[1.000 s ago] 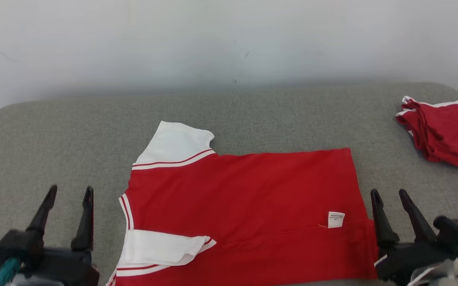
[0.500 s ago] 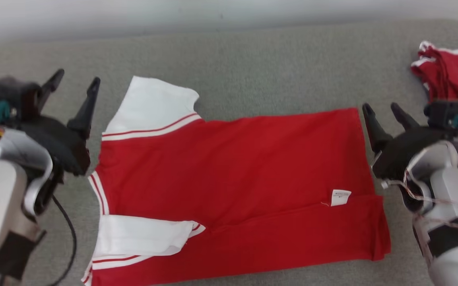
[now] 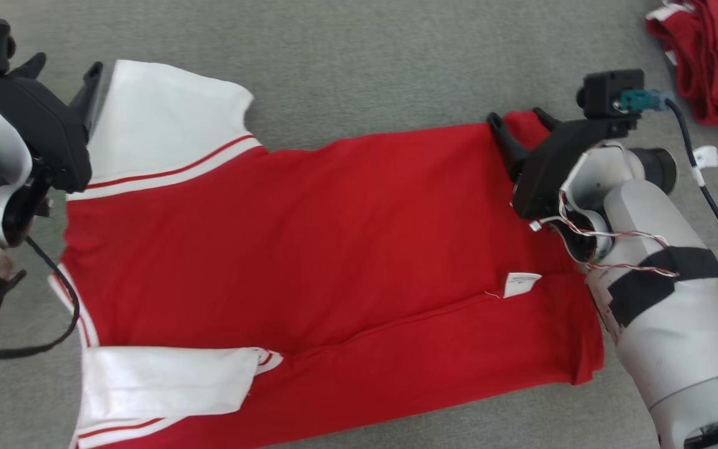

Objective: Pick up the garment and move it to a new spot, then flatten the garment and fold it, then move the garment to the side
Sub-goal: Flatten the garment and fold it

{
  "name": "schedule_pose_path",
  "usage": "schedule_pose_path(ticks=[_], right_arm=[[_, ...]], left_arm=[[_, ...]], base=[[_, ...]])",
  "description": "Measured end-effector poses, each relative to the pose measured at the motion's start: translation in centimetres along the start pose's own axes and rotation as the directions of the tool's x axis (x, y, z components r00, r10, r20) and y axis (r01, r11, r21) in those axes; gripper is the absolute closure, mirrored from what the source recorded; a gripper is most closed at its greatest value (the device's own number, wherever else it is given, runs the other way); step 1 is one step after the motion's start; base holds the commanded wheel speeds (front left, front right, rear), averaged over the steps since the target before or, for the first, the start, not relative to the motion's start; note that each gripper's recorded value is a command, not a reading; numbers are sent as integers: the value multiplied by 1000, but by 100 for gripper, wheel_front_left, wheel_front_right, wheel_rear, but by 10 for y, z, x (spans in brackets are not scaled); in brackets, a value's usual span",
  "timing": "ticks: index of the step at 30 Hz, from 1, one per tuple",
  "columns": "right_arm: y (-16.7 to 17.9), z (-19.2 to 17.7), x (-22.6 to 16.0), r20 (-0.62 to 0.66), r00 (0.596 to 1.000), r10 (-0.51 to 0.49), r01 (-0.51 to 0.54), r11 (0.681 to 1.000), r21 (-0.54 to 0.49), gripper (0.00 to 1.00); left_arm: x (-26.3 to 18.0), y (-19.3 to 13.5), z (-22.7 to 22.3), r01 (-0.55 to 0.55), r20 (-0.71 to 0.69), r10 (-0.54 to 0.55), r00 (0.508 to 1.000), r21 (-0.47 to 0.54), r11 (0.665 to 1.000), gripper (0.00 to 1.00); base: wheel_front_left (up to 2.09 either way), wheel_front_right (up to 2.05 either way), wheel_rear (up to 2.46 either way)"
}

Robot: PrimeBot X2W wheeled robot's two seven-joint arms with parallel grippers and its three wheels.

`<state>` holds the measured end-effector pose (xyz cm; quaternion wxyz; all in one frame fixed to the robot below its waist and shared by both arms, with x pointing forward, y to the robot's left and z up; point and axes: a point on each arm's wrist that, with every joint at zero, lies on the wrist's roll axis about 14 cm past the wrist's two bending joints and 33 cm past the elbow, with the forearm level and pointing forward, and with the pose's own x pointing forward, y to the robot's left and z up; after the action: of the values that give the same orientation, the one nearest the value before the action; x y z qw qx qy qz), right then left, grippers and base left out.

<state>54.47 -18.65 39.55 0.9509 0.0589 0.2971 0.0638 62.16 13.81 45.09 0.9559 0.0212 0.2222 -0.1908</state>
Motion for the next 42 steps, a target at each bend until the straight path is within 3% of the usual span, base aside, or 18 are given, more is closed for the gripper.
schedule_pose_path(ticks=[12,13,14,15,16,20,26,32,42], right_arm=[[-12,-3,5,-18,1000,-20,20,1000,-21,0],[-13,-3,5,-21,1000,-22,21,1000,-22,17],[-14,-4,5,-23,999,-22,22,1000,-21,69],[-14,-5,6,-25,999,-23,22,1000,-20,100],[-15,-5,6,-29,999,-23,23,999,-23,100],[-17,-2,5,-19,1000,-25,25,1000,-16,100],[-15,24,-1,111,994,-21,21,1000,0,100],[-11,33,-13,203,979,-11,9,1000,12,100],[-5,9,-35,271,962,17,-26,999,29,100]], left_arm=[[48,-21,-43,49,-122,-53,991,-35,998,0],[49,-23,-45,54,-132,-59,989,-41,998,6],[50,-24,-45,56,-137,-62,989,-50,997,60],[50,-25,-47,59,-142,-67,988,-63,996,86],[50,-27,-47,64,-146,-73,987,-64,996,100],[48,-31,-38,80,-120,-84,989,-41,996,100],[31,-25,4,68,54,-65,996,-39,997,100],[3,-37,43,105,250,-94,964,-32,994,100],[-64,-59,24,161,392,-108,914,-105,981,100]], base=[[0,0,0],[0,0,0],[0,0,0],[0,0,0],[0,0,0],[0,0,0],[0,0,0],[0,0,0],[0,0,0]])
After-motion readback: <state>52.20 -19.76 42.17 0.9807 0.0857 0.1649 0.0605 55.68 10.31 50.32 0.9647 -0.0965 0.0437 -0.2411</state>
